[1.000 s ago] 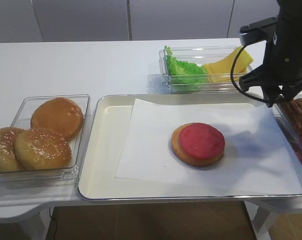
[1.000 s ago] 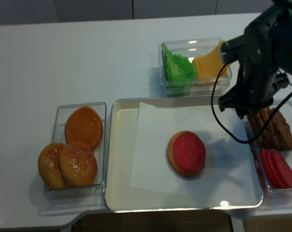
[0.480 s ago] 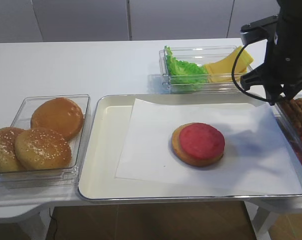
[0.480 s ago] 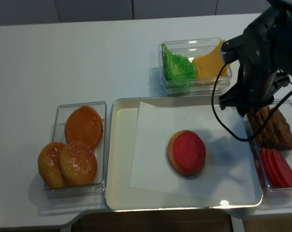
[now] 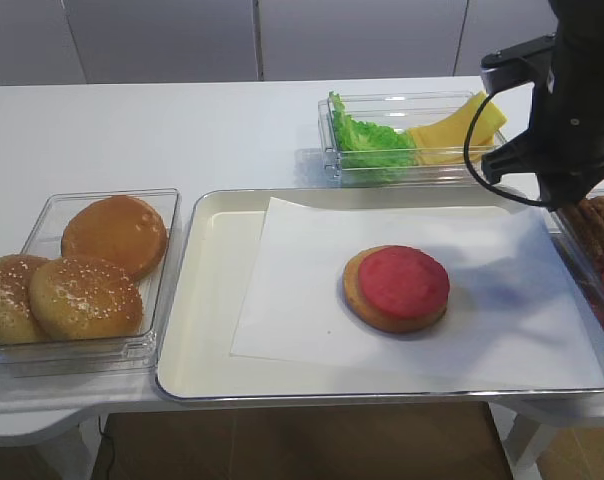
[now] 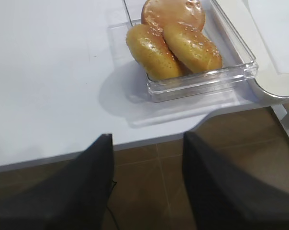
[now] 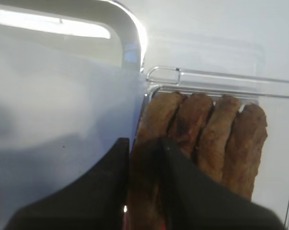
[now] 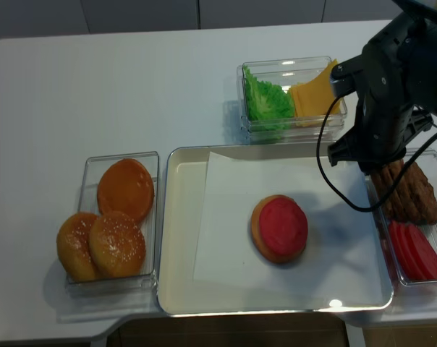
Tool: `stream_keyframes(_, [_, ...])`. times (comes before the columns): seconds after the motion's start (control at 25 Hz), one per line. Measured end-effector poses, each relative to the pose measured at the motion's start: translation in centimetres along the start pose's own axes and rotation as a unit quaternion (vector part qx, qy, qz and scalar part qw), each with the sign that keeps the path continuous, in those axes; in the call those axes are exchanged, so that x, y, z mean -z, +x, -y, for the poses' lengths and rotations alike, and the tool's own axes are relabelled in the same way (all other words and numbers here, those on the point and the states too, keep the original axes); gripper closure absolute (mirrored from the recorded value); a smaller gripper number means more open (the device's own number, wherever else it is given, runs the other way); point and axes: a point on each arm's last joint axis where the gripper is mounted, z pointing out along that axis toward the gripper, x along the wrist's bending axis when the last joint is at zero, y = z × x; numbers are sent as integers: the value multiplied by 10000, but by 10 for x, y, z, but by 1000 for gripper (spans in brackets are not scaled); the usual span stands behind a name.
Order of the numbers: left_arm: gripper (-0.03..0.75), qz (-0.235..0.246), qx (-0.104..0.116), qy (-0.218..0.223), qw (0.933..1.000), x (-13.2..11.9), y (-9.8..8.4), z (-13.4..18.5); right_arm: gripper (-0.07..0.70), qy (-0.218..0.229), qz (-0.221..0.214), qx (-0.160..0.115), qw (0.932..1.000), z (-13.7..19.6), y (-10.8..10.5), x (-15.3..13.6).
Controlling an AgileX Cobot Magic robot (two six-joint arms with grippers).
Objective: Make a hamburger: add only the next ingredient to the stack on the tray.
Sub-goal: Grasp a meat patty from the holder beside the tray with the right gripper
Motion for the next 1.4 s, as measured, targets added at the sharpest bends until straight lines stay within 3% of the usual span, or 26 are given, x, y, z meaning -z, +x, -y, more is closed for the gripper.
stream_keyframes(0.2, [365, 0, 0, 0, 10000, 0, 0, 0, 524, 11, 32, -60, 10000, 0, -1, 0])
stream_keyframes(0.84, [365, 0, 0, 0, 10000, 0, 0, 0, 528, 11, 35, -194, 9998, 1, -1, 2])
stream_keyframes(1.4, [365, 0, 0, 0, 10000, 0, 0, 0, 540, -333, -109, -362, 9987, 5, -7, 30])
